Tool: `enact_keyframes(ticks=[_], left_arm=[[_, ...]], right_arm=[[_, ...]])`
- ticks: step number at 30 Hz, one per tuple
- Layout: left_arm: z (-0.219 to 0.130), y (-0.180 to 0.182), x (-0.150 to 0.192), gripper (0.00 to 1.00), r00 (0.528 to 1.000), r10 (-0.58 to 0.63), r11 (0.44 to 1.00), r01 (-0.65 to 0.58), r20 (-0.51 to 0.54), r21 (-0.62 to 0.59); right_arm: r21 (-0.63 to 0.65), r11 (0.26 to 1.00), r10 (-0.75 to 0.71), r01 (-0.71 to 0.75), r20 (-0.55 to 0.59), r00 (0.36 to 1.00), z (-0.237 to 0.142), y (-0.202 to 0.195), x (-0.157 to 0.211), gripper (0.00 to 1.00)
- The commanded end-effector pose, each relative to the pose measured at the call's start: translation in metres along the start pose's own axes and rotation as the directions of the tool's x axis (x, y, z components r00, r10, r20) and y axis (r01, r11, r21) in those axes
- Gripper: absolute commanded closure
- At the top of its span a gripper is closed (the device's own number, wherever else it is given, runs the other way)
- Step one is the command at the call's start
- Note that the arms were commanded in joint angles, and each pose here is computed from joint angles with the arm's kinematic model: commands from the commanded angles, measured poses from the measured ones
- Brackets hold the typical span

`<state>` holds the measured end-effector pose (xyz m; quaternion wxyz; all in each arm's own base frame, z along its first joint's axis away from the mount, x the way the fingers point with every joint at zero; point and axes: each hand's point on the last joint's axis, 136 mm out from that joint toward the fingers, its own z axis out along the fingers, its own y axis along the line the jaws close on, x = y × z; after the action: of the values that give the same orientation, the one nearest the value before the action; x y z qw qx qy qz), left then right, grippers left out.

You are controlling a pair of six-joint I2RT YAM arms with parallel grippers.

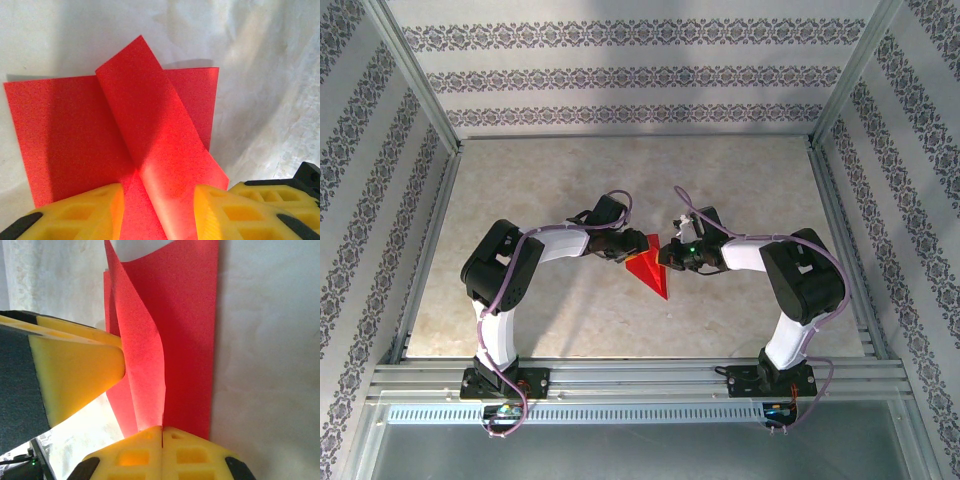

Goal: Fold a paper plane with a square sheet of paper (fold left side to right side)
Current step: Fourth fold the wing at the center of the table.

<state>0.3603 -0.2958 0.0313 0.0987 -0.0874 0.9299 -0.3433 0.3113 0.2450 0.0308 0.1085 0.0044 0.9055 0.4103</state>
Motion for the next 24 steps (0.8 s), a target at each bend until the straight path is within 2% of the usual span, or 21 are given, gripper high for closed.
enact_keyframes(ticks=[1,24], left_arm=[[0.008,0.012,0.010,0.57,0.999,0.010,0.998,-0.012,-0.032,-0.058],[0.008,0.012,0.010,0.57,0.999,0.009,0.998,-0.011,-0.033,-0.060]], right_arm=[[0.034,0.999,-0.018,0.017,0.021,1.000,-0.002,-0.005,-0.010,0.98],[0.066,0.998,-0.013,0.012,0.004,1.000,0.005,-0.017,-0.007,0.98]])
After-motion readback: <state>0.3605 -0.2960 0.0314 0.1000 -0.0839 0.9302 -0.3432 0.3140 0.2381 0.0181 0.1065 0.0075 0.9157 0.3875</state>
